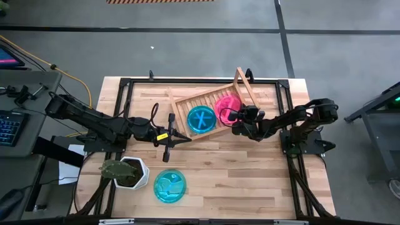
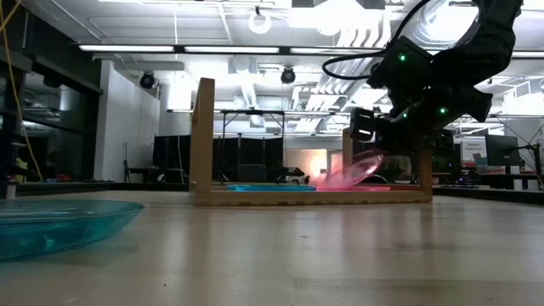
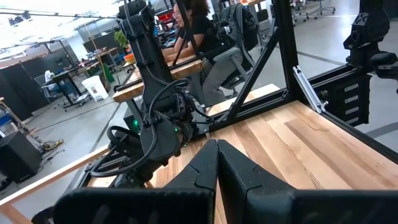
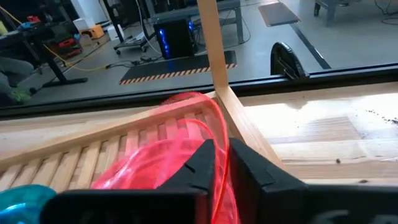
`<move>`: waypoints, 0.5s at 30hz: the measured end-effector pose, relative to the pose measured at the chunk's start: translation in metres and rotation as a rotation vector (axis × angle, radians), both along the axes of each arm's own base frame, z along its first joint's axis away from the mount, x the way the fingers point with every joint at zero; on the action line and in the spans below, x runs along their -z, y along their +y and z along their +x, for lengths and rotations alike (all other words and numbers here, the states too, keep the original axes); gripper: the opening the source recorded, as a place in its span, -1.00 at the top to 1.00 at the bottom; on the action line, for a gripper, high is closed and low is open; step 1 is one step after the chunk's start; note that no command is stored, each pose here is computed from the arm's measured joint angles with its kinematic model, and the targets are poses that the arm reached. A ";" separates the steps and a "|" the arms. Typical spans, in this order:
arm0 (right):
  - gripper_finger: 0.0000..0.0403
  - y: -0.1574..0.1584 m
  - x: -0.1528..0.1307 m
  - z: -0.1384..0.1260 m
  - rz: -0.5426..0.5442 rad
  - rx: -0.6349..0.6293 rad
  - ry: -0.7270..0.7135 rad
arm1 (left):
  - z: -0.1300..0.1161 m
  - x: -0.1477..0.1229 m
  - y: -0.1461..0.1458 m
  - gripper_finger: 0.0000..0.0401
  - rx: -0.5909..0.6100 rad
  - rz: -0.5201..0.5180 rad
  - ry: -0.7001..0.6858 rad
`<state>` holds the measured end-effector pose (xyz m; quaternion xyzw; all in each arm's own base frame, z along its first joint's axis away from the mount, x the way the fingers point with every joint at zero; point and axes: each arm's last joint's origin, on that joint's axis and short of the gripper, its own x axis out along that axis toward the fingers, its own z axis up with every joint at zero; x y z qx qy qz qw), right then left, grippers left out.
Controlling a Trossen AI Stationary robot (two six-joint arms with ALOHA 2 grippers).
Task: Place and stack plates onto a shelf
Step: Stack the pink plate on top of the pink plates on the shelf
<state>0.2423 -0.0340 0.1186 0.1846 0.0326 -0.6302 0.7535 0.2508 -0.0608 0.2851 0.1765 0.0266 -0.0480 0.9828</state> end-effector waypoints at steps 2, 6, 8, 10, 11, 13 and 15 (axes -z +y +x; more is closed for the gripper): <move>0.73 0.000 0.000 0.000 0.002 -0.001 0.001 | 0.000 0.000 0.000 1.00 0.000 0.000 0.000; 0.46 0.000 0.000 0.000 -0.001 -0.007 0.021 | 0.000 0.000 0.000 1.00 0.000 0.000 0.000; 0.32 0.001 0.001 -0.001 -0.006 -0.021 0.062 | 0.000 0.000 0.000 1.00 0.001 0.000 0.001; 0.22 0.002 0.001 0.000 -0.005 -0.042 0.091 | 0.000 0.000 0.000 1.00 0.001 0.000 0.002; 0.17 0.003 0.001 0.000 0.000 -0.053 0.100 | 0.000 0.000 0.000 1.00 0.000 0.000 0.002; 0.11 0.005 0.002 0.000 -0.002 -0.068 0.122 | 0.000 0.000 0.000 1.00 0.000 0.000 0.002; 0.08 0.006 0.002 0.000 -0.005 -0.080 0.143 | 0.000 0.000 0.000 1.00 0.000 0.000 0.002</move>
